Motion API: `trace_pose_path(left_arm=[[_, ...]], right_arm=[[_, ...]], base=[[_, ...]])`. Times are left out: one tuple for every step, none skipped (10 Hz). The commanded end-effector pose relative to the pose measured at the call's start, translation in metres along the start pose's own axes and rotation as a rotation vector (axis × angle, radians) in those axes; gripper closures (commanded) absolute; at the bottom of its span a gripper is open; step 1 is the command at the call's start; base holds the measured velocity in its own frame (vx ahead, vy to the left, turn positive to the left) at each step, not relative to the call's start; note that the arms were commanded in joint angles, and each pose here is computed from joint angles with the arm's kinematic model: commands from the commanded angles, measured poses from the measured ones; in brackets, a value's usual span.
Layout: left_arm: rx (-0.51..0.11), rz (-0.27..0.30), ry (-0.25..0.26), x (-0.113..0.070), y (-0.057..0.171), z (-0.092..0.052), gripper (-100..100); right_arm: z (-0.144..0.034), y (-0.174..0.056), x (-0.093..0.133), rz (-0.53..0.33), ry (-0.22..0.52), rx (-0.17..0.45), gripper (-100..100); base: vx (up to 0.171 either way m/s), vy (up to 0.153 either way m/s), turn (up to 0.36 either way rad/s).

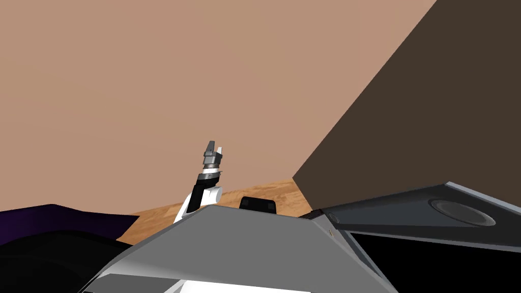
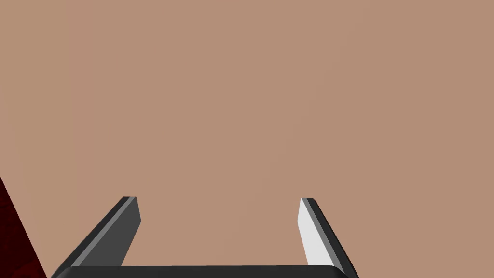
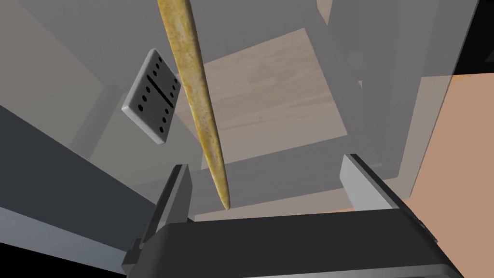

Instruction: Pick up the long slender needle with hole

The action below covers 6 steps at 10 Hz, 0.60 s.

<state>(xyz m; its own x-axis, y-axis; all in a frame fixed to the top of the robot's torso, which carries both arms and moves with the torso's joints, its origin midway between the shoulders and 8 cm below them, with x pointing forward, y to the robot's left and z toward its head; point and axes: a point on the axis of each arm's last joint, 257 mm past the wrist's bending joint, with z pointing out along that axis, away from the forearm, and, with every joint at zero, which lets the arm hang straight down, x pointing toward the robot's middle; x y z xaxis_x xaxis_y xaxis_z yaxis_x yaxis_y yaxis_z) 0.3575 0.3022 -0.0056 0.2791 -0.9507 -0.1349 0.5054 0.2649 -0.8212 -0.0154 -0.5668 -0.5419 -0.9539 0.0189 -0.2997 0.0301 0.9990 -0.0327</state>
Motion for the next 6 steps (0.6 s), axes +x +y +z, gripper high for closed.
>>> trace_pose_path(left_arm=[[0.0,0.0,0.0,0.0,0.0,0.0,0],[0.0,0.0,0.0,0.0,0.0,0.0,0],[0.0,0.0,0.0,0.0,0.0,0.0,0],[0.0,0.0,0.0,0.0,0.0,0.0,0],[0.0,0.0,0.0,0.0,0.0,0.0,0],[0.0,0.0,0.0,0.0,0.0,0.0,0]], right_arm=[[0.002,-0.001,0.014,-0.003,0.028,0.008,-100],[0.003,0.0,0.02,-0.003,0.039,0.009,-100],[0.005,0.002,0.023,-0.002,0.046,0.008,-100],[0.004,0.002,0.022,-0.001,0.04,0.009,-100],[0.004,0.002,0.022,-0.002,0.041,0.009,0],[0.012,0.005,0.021,0.03,0.042,0.018,-100]], base=[[0.088,-0.084,0.12],[0.09,-0.108,0.098],[0.075,-0.1,0.07],[0.03,-0.043,0.018],[0.006,-0.009,0.001],[-0.061,-0.027,0.2]])
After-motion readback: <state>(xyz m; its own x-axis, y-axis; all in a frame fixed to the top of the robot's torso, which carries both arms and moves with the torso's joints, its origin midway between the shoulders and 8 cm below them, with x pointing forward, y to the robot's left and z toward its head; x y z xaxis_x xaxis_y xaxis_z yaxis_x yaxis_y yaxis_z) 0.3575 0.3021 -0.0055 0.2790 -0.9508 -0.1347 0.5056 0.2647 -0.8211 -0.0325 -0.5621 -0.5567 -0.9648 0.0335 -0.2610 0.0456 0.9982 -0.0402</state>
